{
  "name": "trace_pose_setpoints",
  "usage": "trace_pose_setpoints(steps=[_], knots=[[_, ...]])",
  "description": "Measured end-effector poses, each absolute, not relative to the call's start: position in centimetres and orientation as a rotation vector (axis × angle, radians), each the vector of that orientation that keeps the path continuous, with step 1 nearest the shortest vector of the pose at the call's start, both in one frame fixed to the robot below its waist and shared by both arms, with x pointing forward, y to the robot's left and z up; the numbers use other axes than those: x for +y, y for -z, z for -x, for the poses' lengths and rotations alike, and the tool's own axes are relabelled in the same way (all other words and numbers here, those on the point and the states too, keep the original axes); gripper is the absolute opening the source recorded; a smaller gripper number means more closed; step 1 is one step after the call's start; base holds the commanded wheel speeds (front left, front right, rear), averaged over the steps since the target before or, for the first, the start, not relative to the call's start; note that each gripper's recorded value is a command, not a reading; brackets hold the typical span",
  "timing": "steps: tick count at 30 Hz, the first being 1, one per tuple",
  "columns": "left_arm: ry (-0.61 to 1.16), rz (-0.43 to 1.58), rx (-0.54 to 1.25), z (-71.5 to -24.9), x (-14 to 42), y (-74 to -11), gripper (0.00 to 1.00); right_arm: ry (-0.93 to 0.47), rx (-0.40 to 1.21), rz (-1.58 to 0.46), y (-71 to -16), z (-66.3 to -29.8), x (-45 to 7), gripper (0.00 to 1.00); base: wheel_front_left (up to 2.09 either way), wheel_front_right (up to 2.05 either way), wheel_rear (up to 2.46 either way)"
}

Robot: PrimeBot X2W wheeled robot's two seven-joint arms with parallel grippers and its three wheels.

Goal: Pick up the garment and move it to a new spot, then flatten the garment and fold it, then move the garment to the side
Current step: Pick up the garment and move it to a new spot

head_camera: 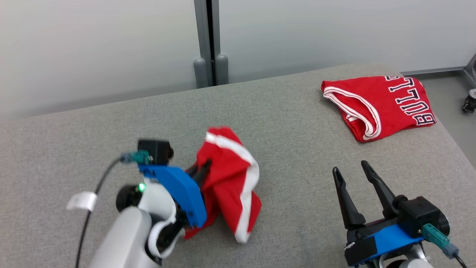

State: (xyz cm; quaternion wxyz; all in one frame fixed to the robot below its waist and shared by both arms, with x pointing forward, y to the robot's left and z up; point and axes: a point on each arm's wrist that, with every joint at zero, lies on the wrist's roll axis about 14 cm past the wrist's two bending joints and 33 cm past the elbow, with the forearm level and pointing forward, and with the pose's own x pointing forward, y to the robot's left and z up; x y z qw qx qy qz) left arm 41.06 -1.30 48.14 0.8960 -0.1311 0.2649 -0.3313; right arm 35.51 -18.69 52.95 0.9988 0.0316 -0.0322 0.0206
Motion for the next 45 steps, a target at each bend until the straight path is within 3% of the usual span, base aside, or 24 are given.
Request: trace_pose_setpoints(steps=[1,4,9,20,26,35,45], knots=[[0.680,0.278,0.590,-40.3,-1.4,-46.5,1.00,-0.043,-0.059,-0.064,-52.8,-35.5,-18.6,1.00,0.00,0.00,0.00],[0.627,0.301,0.609,-39.3,-0.8,-43.8,1.00,-0.043,-0.065,-0.073,-53.0,-35.8,-18.6,1.00,0.00,0.00,0.00],[0.605,0.296,0.514,-39.4,0.3,-44.4,1.00,-0.042,-0.074,-0.062,-53.4,-36.2,-18.8,1.00,0.00,0.00,0.00],[0.435,0.313,0.126,-39.4,8.7,-50.0,1.00,-0.014,-0.117,-0.041,-54.9,-35.9,-19.8,1.00,0.00,0.00,0.00],[0.306,0.213,-0.009,-38.2,13.5,-51.2,1.00,0.006,-0.091,-0.037,-54.2,-35.5,-20.6,1.00,0.00,0.00,0.00],[0.170,0.166,-0.007,-35.3,17.0,-49.9,1.00,-0.018,-0.047,-0.067,-52.4,-35.3,-19.7,1.00,0.00,0.00,0.00],[0.142,0.160,0.015,-34.4,17.7,-49.0,1.00,-0.051,-0.011,-0.099,-50.8,-35.2,-18.4,1.00,0.00,0.00,0.00]])
